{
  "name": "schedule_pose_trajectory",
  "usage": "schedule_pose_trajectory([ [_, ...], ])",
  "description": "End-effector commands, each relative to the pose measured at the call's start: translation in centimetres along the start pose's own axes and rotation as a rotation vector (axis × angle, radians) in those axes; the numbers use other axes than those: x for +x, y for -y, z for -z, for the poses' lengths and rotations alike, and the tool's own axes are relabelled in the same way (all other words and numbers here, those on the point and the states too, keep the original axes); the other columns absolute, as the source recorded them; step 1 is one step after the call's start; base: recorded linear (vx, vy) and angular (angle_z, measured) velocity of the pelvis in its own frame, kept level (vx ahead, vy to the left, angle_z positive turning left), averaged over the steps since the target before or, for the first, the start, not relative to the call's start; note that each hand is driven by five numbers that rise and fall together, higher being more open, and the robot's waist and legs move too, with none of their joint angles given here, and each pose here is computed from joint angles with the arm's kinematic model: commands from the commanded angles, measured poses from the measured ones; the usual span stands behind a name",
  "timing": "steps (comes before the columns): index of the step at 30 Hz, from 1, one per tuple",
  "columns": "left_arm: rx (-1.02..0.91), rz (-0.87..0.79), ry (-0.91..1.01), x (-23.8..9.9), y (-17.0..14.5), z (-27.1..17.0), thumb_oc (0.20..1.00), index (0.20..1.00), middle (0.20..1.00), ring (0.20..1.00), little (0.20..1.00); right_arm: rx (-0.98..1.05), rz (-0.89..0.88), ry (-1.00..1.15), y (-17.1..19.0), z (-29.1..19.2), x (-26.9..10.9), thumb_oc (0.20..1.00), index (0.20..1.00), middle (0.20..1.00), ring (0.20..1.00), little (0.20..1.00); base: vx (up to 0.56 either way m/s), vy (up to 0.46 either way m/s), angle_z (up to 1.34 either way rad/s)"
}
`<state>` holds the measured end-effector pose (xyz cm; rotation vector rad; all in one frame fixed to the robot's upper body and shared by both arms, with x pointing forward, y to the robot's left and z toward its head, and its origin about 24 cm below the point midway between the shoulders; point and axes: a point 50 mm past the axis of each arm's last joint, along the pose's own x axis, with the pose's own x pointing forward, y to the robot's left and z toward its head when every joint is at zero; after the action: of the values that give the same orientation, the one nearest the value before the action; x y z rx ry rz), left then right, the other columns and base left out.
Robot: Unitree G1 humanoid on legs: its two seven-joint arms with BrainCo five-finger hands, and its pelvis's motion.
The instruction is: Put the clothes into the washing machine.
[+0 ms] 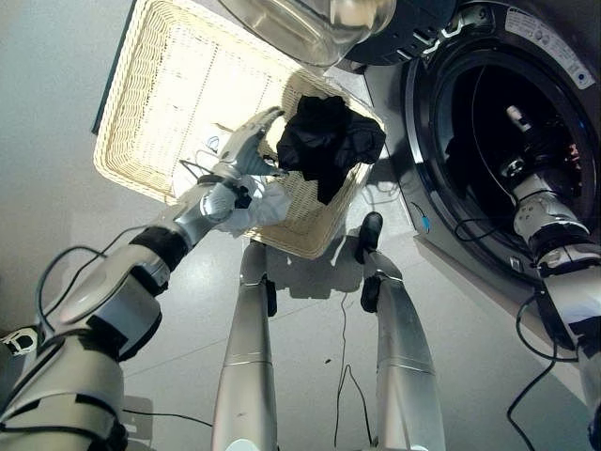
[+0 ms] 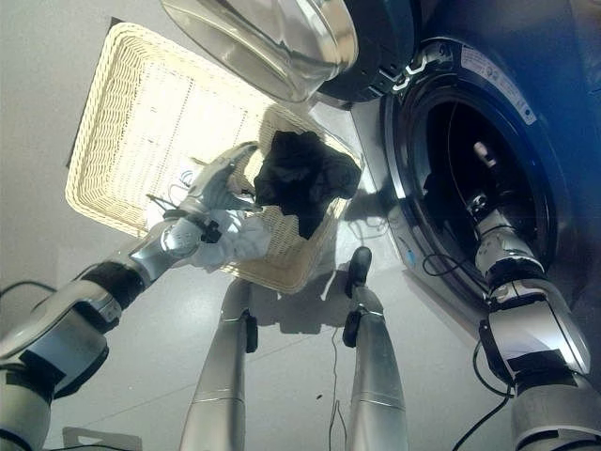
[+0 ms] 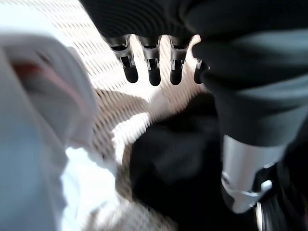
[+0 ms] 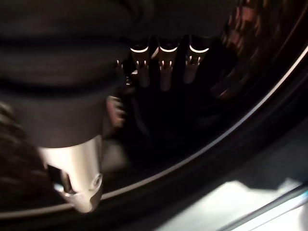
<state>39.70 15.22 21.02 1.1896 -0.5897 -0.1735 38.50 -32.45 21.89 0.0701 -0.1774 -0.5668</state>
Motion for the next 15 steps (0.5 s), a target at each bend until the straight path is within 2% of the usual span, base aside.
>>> schedule_pose_trajectory([
  [1,-0.002,0.021,0.010,1.8,-1.1,-1.5,1.000,1.000,1.000,1.000,1.000,-0.171,0.080,0.117,1.4,-4.8,0.9,1.000,1.000,1.000,1.000,1.000,-0.01,0.034,0.00],
  [3,0.023,0.071,-0.006,2.7,-0.9,-2.1,1.000,1.000,1.000,1.000,1.000,-0.242,0.060,0.128,-0.6,-4.8,0.7,1.000,1.000,1.000,1.000,1.000,0.00,0.000,0.00],
  [7,0.077,0.056,-0.023,3.4,-1.2,-2.4,1.000,1.000,1.000,1.000,1.000,-0.282,0.027,0.161,-2.8,-4.9,0.3,1.000,1.000,1.000,1.000,1.000,0.00,0.008,0.00],
  [15,0.254,-0.188,-0.049,4.3,-4.0,-2.0,1.000,1.000,1.000,1.000,1.000,-0.370,-0.076,0.313,-8.0,-4.4,-1.7,1.000,1.000,1.000,1.000,1.000,-0.01,0.039,-0.01],
])
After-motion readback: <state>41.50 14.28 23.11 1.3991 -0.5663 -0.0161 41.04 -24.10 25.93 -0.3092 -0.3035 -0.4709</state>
